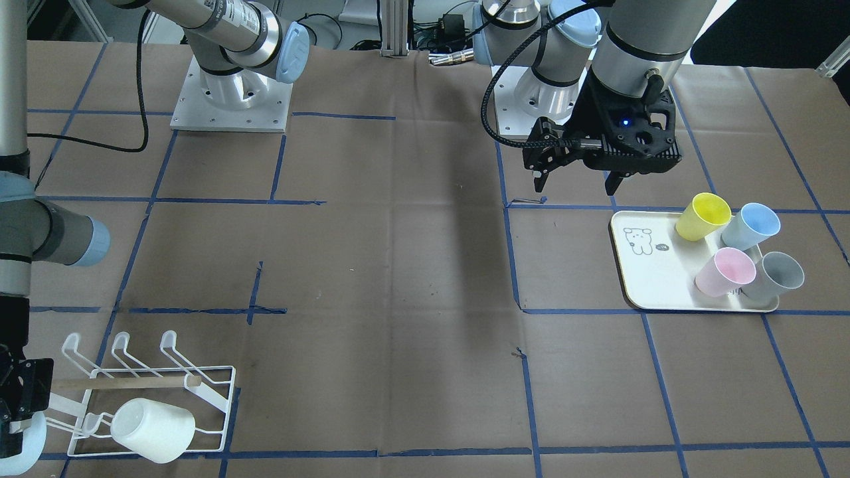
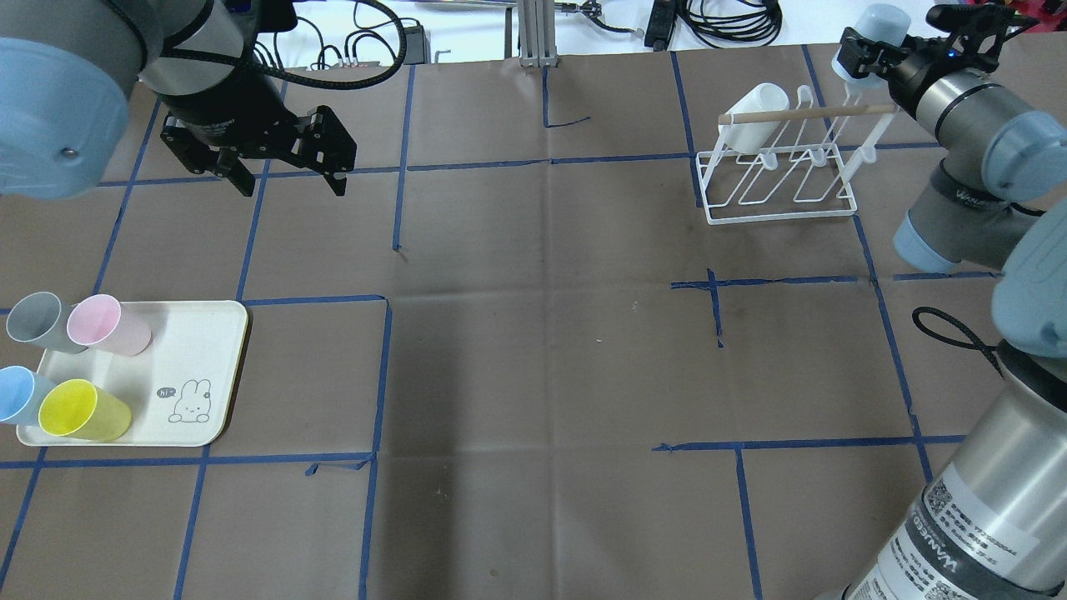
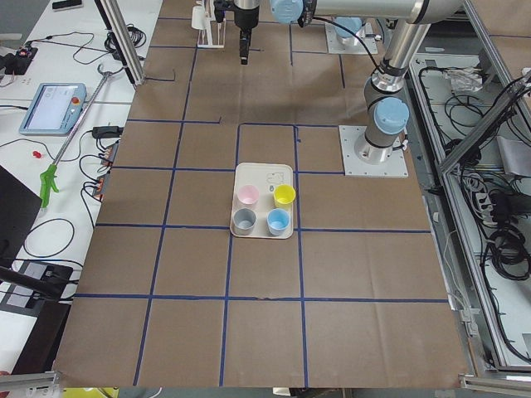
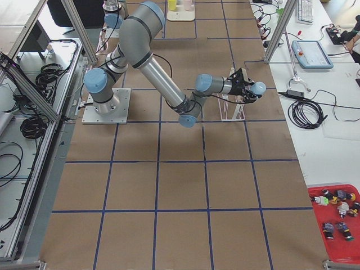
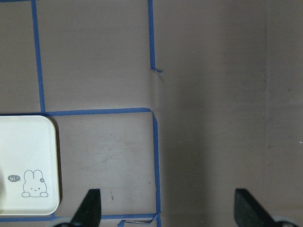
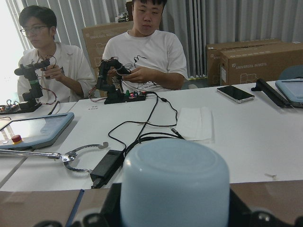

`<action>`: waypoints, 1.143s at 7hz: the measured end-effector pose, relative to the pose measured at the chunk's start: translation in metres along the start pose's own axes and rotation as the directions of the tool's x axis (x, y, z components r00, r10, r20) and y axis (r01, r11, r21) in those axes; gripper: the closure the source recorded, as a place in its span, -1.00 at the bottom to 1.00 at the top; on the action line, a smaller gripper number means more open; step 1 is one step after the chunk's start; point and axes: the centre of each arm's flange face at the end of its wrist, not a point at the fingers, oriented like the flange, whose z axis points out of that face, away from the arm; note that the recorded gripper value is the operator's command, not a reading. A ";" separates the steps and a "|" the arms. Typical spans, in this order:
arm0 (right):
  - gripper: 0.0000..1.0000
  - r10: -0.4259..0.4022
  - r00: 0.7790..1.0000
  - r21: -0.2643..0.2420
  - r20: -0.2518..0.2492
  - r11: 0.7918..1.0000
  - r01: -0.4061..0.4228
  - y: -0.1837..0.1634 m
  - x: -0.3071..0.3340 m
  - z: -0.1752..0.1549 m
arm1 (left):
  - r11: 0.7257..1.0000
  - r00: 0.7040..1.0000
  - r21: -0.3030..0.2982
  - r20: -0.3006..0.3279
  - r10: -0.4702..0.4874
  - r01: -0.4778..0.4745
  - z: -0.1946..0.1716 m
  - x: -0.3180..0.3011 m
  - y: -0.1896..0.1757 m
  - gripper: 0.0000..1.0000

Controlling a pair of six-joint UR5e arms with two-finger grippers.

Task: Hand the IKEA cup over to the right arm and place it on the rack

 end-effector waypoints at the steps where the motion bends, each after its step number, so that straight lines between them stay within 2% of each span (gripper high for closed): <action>1: 0.80 -0.002 1.000 -0.004 0.002 1.000 0.002 0.002 -0.001 0.000 | 1.000 1.000 0.003 0.000 -0.005 0.005 -0.001 -0.003 0.000 -0.99; 4: 0.77 -0.001 1.000 -0.030 0.005 1.000 0.001 0.014 -0.003 -0.002 | 1.000 1.000 -0.001 -0.004 -0.017 0.017 0.001 -0.008 -0.002 -0.99; 5: 0.29 -0.002 1.000 -0.038 0.006 0.999 0.002 0.018 -0.003 -0.003 | 1.000 1.000 -0.002 -0.004 -0.018 0.018 0.002 -0.008 -0.002 -0.99; 6: -0.96 -0.010 1.000 -0.042 0.014 0.999 0.010 0.020 -0.004 -0.003 | 1.000 1.000 0.000 -0.003 -0.018 0.018 0.002 -0.006 -0.003 -0.99; 8: -0.99 -0.014 0.999 -0.041 0.032 0.999 0.015 0.019 -0.006 -0.004 | 1.000 1.000 0.006 0.000 -0.018 0.018 0.002 -0.004 -0.003 -0.99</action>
